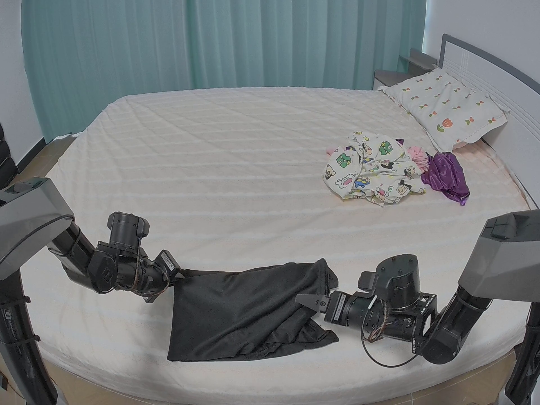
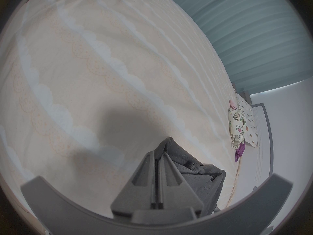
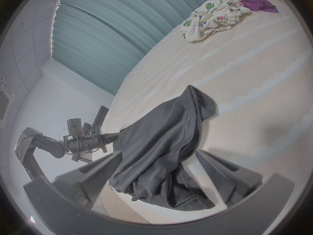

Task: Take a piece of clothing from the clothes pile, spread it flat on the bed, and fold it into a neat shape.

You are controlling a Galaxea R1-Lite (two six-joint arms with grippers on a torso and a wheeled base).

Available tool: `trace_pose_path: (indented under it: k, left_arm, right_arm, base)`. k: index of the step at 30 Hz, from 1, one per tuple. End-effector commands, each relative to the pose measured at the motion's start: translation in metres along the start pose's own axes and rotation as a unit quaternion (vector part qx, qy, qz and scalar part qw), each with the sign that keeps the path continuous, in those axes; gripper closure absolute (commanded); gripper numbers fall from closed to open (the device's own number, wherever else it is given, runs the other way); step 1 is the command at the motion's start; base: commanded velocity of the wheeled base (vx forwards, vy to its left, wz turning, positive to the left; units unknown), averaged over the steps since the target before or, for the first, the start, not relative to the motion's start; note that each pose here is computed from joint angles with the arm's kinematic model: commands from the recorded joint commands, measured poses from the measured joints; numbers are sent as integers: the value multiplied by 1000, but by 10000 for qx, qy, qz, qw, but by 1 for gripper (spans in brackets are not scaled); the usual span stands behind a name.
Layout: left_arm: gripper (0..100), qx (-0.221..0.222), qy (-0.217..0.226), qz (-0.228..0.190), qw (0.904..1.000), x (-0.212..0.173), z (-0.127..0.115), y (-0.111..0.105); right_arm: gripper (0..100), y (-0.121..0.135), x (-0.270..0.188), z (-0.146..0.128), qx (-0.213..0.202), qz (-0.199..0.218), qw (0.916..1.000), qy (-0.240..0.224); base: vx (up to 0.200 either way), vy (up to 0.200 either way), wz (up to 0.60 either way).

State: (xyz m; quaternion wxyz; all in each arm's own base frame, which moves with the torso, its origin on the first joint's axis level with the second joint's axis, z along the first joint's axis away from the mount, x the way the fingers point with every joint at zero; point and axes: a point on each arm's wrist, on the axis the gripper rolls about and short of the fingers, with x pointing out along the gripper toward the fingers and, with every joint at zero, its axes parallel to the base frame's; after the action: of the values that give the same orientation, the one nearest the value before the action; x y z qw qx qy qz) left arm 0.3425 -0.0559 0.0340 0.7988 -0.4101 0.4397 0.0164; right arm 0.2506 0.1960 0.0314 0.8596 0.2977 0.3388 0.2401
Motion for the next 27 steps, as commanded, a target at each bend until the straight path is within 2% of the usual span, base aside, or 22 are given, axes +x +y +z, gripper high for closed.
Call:
trace_pose_path:
  k: [1,5,12,19,23,27]
  left_arm:
    - [100,-11,22,19,10000,2,0,1]
    - [100,-13,27,25,10000,2,0,2]
    - [100,-18,41,43,10000,4,-1,3]
    - [100,-27,63,72,10000,9,0,4]
    - [100,-27,82,95,9999,11,-1,6]
    - [100,-33,96,113,9999,12,-1,7]
  right_arm:
    - [100,-3,5,-9,-22,-58,9999,143]
    - [100,-2,10,-18,-78,-53,9995,299]
    - [100,1,-4,-16,-139,-13,9995,273]
    - [100,22,-43,13,-117,461,9987,-158]
    - [100,20,-63,24,-30,615,9981,51]
    - [100,11,-72,35,138,571,9982,146]
  base:
    - [0,0,0]
    - [0,0,0]
    - [0,0,0]
    - [0,0,0]
    - [0,0,0]
    - [0,0,0]
